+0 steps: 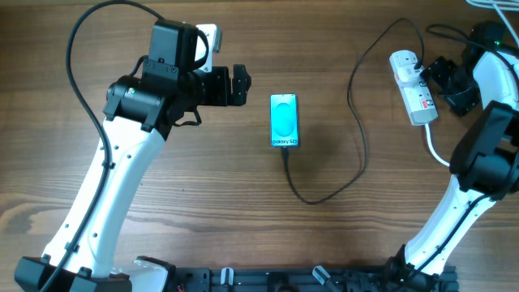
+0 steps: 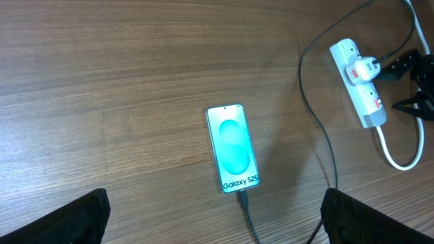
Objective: Plug charger to phone and switch on socket
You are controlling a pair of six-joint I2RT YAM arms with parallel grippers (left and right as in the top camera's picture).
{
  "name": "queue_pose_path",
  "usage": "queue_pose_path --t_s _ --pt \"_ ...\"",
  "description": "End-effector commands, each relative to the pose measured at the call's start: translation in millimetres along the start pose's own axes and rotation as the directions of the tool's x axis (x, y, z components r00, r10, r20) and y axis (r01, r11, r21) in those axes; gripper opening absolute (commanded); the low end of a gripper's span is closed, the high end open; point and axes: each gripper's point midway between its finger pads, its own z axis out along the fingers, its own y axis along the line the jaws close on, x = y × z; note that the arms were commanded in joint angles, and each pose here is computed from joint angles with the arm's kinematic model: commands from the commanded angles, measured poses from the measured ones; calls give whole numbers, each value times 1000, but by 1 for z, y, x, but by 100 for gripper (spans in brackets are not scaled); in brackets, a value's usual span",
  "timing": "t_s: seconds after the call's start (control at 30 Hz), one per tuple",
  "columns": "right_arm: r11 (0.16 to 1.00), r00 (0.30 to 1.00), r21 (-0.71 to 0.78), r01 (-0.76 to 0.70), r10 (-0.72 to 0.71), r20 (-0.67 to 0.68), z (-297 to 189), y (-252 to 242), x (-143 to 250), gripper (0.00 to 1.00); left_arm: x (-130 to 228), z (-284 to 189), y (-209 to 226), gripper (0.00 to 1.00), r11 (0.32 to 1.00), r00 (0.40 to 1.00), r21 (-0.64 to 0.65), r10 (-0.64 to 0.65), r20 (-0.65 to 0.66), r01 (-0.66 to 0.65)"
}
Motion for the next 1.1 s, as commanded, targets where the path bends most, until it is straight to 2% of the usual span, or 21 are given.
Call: queue_pose_path --t_s 0.0,0.67,0.77,0.93,1.07 --pt "991 981 -77 113 -124 -148 21 36 54 99 -1 0 4 100 1000 1000 -13 9 4 -9" --pt "987 976 -80 137 -149 -158 21 37 58 100 -1 0 4 100 1000 1000 -13 9 4 -9" --pt "984 971 -119 134 -155 -183 19 43 64 99 -1 0 4 100 1000 1000 -13 9 4 -9" --pt "988 970 -97 118 -135 -200 8 36 65 100 -1 0 4 100 1000 1000 -13 9 4 -9" --pt "997 986 -50 54 -61 -156 -16 28 56 100 -1 0 4 100 1000 1000 -13 9 4 -9"
